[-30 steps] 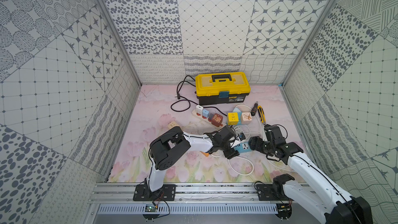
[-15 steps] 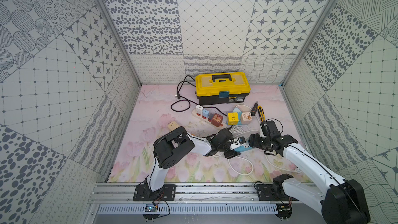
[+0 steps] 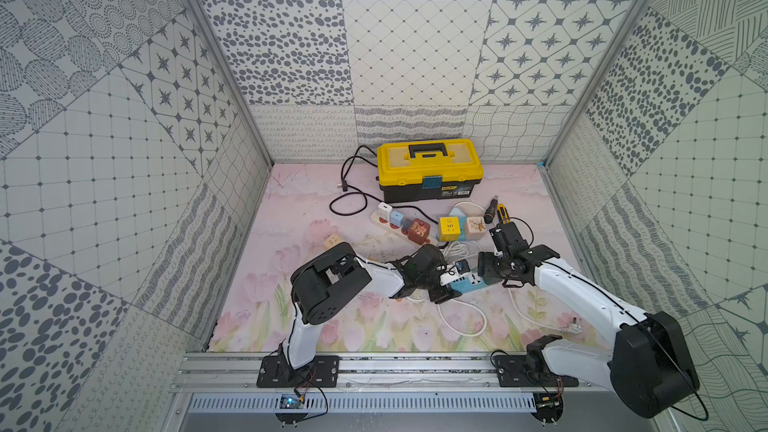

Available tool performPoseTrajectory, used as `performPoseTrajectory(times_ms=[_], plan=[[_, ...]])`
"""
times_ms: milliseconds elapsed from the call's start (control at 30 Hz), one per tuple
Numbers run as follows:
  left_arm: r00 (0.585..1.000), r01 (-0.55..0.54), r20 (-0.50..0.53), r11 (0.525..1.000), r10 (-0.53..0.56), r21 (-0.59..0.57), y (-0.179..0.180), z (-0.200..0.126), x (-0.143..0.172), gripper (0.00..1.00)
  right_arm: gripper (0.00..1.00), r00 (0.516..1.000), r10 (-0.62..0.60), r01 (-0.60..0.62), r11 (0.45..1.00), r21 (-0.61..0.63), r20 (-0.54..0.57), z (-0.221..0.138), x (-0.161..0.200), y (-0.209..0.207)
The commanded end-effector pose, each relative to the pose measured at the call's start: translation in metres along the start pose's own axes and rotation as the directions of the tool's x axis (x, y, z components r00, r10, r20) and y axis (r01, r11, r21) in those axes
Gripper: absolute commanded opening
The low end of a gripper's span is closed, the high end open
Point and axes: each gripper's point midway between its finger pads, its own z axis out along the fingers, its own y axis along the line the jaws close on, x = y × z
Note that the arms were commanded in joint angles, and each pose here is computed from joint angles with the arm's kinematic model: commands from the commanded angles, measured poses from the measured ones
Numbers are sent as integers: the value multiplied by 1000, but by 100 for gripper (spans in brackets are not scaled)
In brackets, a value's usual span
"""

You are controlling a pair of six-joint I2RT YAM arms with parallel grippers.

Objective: Pull the plug off the socket
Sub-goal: Remove the plug from the socket.

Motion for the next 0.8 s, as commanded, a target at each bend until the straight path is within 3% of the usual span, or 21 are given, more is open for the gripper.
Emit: performPoseTrajectory(times_ms=[0, 100, 167, 200, 267, 333, 367, 400, 467, 533, 633, 767], plan=[[991, 131, 2, 991, -131, -8, 7, -15, -15, 72, 70, 999, -52, 52, 999, -1, 1, -2, 0, 8], [955, 292, 36, 956, -293, 25, 12, -28, -35, 72, 62, 998, -59, 59, 998, 4, 9, -4, 1, 8], [869, 490, 47, 870, -493, 59, 20, -34, -44, 71, 56, 998, -62, 62, 998, 2, 11, -5, 1, 8], [807, 585, 35, 806, -590, 84, 23, -36, -45, 68, 54, 998, -63, 63, 998, -1, 13, -5, 0, 9], [615, 783, -31, 606, -788, 136, 27, -35, -40, 57, 52, 998, -63, 63, 998, -14, 10, -5, 1, 11], [442, 889, -109, 419, -890, 186, 23, -31, -33, 48, 51, 998, -63, 63, 998, -24, 10, -5, 2, 13], [368, 920, -150, 336, -918, 203, 18, -28, -28, 92, 51, 998, -62, 62, 998, -28, 9, -5, 2, 13], [306, 942, -186, 268, -934, 202, 14, -24, -21, 99, 51, 998, -63, 63, 997, -33, 9, -5, 2, 14], [213, 968, -244, 170, -946, 187, 3, -19, -11, 100, 51, 998, -62, 63, 997, -37, 13, -6, 2, 14], [199, 974, -255, 162, -946, 158, -4, -20, -6, 99, 51, 998, -60, 61, 997, -40, 15, -6, 3, 15], [217, 976, -216, 209, -952, 59, 0, -28, 4, 100, 51, 998, -56, 57, 997, -44, 18, -7, 3, 15], [376, 919, -134, 388, -917, -74, 12, -51, 6, 100, 52, 998, -55, 56, 997, -50, 22, -8, 4, 15]])
